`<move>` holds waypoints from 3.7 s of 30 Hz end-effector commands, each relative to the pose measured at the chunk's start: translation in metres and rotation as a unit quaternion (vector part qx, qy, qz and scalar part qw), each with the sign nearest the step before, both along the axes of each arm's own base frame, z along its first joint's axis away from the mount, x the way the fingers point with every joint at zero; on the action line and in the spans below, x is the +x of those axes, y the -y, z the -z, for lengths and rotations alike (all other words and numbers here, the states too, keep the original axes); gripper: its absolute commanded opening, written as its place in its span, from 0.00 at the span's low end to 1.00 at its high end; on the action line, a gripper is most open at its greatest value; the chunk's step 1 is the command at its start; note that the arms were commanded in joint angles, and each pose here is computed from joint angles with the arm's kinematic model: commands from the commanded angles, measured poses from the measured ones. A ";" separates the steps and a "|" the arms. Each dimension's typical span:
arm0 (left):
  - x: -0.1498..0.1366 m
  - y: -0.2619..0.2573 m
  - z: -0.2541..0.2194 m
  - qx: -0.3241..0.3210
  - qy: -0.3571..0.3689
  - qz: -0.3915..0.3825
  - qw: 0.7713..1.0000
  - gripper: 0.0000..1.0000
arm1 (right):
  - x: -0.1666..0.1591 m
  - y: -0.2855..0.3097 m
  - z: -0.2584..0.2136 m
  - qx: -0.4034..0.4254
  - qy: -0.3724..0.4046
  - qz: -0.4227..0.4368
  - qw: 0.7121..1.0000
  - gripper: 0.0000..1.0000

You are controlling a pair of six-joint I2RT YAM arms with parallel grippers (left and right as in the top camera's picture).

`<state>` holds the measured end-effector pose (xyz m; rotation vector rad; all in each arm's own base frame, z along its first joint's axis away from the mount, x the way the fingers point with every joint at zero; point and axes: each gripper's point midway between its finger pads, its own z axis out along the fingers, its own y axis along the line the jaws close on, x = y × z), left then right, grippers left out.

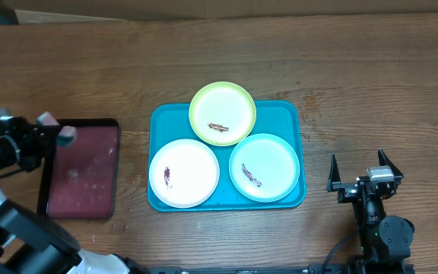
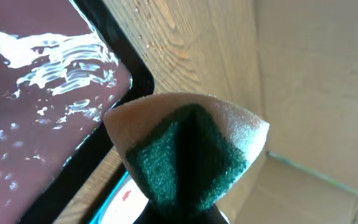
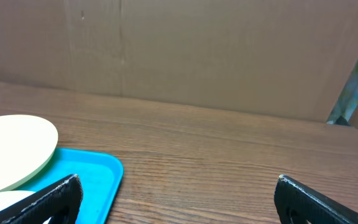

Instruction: Clean dirty plates on tray and stack at the side

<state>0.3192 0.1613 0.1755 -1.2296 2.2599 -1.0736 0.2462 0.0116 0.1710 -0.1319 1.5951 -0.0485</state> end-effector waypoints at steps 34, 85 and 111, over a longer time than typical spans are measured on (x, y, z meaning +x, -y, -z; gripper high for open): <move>-0.004 0.001 -0.062 -0.273 0.032 -0.127 0.953 0.04 | 0.000 0.001 0.001 0.000 0.003 0.003 1.000 1.00; -0.003 -0.034 -0.018 0.353 -0.244 -0.067 0.901 0.04 | 0.000 0.001 0.001 0.000 0.003 0.003 1.000 1.00; 0.002 -0.033 -0.097 0.402 -0.216 -0.083 0.886 0.04 | 0.000 0.001 0.001 0.000 0.003 0.003 1.000 1.00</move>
